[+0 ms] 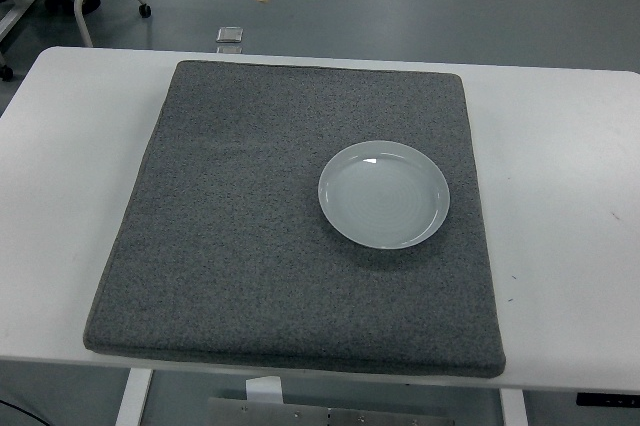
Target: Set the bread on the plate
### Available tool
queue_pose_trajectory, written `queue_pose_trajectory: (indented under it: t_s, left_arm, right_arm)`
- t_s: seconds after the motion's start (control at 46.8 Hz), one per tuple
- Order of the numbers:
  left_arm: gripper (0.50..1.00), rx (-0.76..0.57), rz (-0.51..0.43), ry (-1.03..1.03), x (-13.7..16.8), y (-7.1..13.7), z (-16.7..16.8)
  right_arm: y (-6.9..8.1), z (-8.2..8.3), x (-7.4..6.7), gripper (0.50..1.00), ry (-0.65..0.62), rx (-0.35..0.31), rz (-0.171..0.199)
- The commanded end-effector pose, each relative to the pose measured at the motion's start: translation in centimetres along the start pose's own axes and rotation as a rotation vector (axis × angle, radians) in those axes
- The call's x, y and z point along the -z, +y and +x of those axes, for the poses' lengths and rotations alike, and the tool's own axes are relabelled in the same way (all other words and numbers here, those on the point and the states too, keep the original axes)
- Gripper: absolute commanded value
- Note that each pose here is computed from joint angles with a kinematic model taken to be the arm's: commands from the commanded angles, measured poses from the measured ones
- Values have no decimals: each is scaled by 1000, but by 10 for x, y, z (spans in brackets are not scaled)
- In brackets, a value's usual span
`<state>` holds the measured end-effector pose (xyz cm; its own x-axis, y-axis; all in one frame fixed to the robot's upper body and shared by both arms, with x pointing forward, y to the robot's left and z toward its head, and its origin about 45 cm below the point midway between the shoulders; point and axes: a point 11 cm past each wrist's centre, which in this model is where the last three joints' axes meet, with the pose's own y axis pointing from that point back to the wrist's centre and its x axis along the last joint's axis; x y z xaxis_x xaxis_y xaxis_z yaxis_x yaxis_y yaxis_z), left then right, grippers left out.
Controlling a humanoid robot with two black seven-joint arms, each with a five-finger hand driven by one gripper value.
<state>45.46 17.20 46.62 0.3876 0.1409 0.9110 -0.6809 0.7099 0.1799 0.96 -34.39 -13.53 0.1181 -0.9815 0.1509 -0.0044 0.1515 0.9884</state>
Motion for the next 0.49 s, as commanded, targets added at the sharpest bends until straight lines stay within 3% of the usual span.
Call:
queue_pose_trajectory:
  t_s: [0.0, 0.214, 0.47]
  left_arm:
    - [500, 24, -52, 1, -13, -12, -10]
    - [500, 78, -176, 0, -47, -36, -31]
    - [500, 162, -221, -41, -64, -57, -70]
  right_arm:
    - [0, 0, 0, 930, 0, 0, 0]
    - [0, 0, 0, 930, 0, 0, 0]
    - [0, 0, 1, 930, 0, 0, 2]
